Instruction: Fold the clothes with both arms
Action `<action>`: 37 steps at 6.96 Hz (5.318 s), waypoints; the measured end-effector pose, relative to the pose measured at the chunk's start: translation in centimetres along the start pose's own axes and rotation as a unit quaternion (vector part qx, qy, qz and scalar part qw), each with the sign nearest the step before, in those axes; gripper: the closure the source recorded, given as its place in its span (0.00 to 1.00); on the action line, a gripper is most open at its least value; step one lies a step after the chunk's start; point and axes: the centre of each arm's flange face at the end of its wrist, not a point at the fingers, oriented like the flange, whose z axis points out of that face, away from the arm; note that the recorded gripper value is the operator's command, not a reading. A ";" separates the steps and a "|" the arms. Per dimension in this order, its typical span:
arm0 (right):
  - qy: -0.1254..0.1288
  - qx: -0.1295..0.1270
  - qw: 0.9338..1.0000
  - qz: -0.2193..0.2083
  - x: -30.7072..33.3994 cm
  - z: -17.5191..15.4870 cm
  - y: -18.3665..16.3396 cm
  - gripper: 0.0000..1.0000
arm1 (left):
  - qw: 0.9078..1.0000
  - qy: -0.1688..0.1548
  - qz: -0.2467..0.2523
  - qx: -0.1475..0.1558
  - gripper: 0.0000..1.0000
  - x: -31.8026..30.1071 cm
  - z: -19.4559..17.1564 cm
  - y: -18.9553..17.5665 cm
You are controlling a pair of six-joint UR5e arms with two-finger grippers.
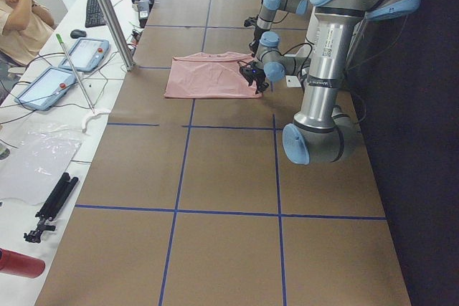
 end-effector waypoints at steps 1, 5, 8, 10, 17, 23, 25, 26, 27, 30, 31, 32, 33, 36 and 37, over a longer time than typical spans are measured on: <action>-0.003 -0.001 1.000 0.001 -0.1 -0.3 -0.1 1.00 | 1.000 -0.004 0.002 -0.001 0.39 -0.2 0.3 0.3; -0.005 -0.003 1.000 0.001 -0.1 -0.6 -0.1 1.00 | 1.000 -0.020 0.016 -0.011 0.47 -1.2 1.7 2.2; -0.003 -0.002 1.000 0.001 0.1 -0.5 -0.2 1.00 | 0.999 -0.026 0.019 -0.013 1.00 -1.4 2.3 2.8; -0.002 -0.001 1.000 0.000 0.3 -0.4 -0.3 1.00 | 0.999 -0.025 0.018 -0.011 1.00 -1.3 2.3 2.6; 0.003 -0.038 0.999 0.003 4.1 -15.6 -2.1 1.00 | 0.998 0.047 -0.014 -0.043 1.00 1.4 -14.2 3.5; -0.049 0.029 0.997 0.053 -11.0 -5.4 -16.2 1.00 | 0.993 0.058 0.035 0.097 1.00 9.8 -8.3 -4.6; -0.031 0.046 0.997 0.063 -14.6 -1.1 -19.4 1.00 | 0.989 0.067 0.055 0.120 1.00 11.6 -3.7 -7.3; -0.027 0.050 0.996 0.062 -15.5 1.1 -20.2 1.00 | 0.987 0.073 0.054 0.129 0.91 12.9 -1.2 -8.6; -0.022 0.054 0.996 0.062 -16.5 3.6 -21.0 0.01 | 0.985 0.078 0.052 0.142 0.51 14.9 0.9 -10.5; -0.014 0.065 0.997 0.025 -16.2 10.6 -31.3 0.00 | 0.966 0.106 0.109 0.210 0.41 18.4 3.8 -23.6; -0.014 0.061 0.998 0.015 -15.0 10.6 -33.3 0.00 | 0.961 0.109 0.127 0.221 0.41 17.4 3.1 -25.8; -0.024 0.055 0.998 0.007 -14.7 9.4 -34.0 0.00 | 0.958 0.119 0.136 0.223 0.41 15.7 1.7 -26.2; -0.028 0.047 0.998 -0.007 -13.4 8.2 -35.6 0.00 | 0.957 0.126 0.151 0.214 0.41 12.7 0.0 -26.1; -0.016 0.000 0.991 -0.130 0.5 0.1 -47.8 0.00 | 0.940 0.062 0.283 0.182 0.43 1.5 -3.5 -32.1; -0.004 -0.016 0.982 -0.188 7.0 -3.0 -53.2 0.00 | 0.923 0.035 0.344 0.169 0.43 -3.4 -6.8 -36.9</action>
